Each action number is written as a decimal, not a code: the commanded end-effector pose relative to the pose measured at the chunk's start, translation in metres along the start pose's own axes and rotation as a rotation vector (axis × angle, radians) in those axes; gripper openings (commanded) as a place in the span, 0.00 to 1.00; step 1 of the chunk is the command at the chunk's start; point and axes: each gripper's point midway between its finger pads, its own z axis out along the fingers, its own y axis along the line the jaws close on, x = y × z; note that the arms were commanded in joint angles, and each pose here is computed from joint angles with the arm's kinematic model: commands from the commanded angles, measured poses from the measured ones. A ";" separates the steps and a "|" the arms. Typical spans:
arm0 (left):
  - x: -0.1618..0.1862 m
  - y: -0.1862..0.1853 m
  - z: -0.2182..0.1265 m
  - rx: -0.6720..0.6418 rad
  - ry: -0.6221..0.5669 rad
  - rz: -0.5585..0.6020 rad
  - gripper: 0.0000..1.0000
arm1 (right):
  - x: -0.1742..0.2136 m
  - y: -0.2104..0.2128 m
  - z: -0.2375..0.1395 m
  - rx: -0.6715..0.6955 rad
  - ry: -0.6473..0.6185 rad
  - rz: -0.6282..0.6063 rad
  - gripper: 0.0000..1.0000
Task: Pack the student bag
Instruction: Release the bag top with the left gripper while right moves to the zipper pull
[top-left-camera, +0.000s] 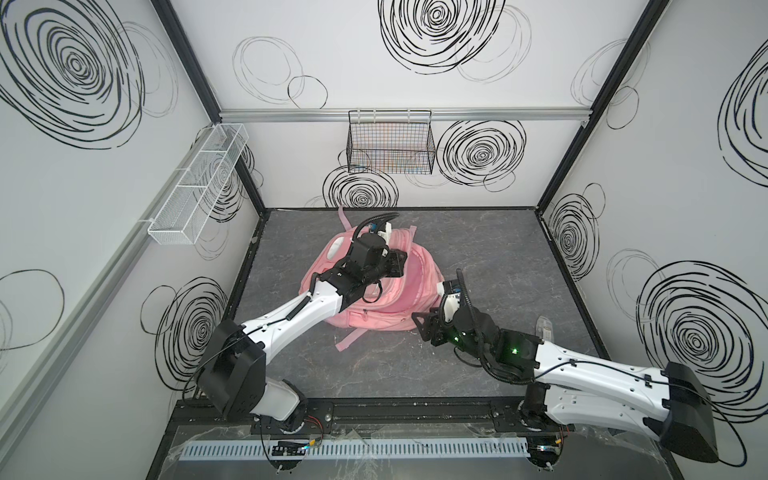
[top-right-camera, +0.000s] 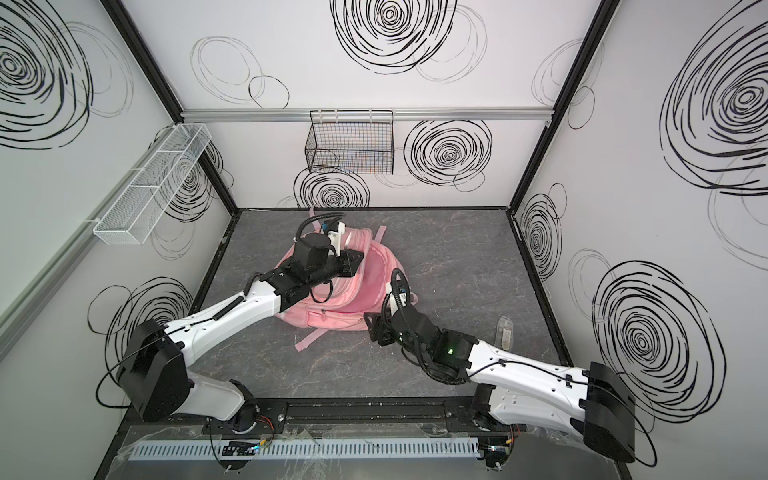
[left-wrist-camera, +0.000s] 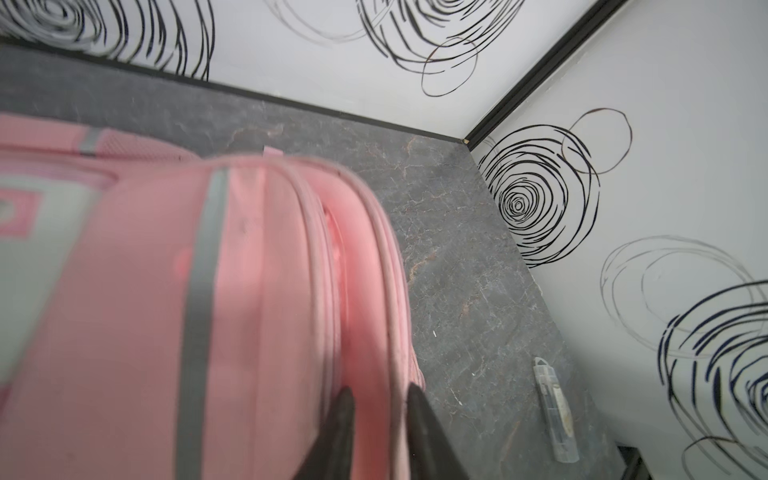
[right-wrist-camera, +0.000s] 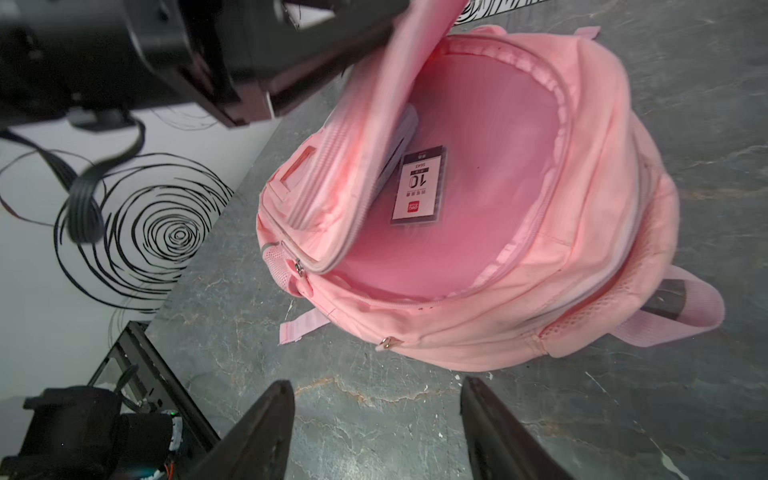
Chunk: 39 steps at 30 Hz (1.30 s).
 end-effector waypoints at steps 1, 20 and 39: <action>-0.054 -0.021 -0.037 0.074 -0.145 0.016 0.63 | -0.013 0.023 0.000 -0.037 -0.063 -0.061 0.67; -0.034 0.120 -0.149 -0.399 -0.289 0.208 0.78 | 0.052 0.087 0.096 -0.029 0.215 -0.108 0.42; -0.028 0.141 -0.156 -0.400 -0.324 0.123 0.79 | 0.076 0.054 0.150 0.008 0.410 0.115 0.35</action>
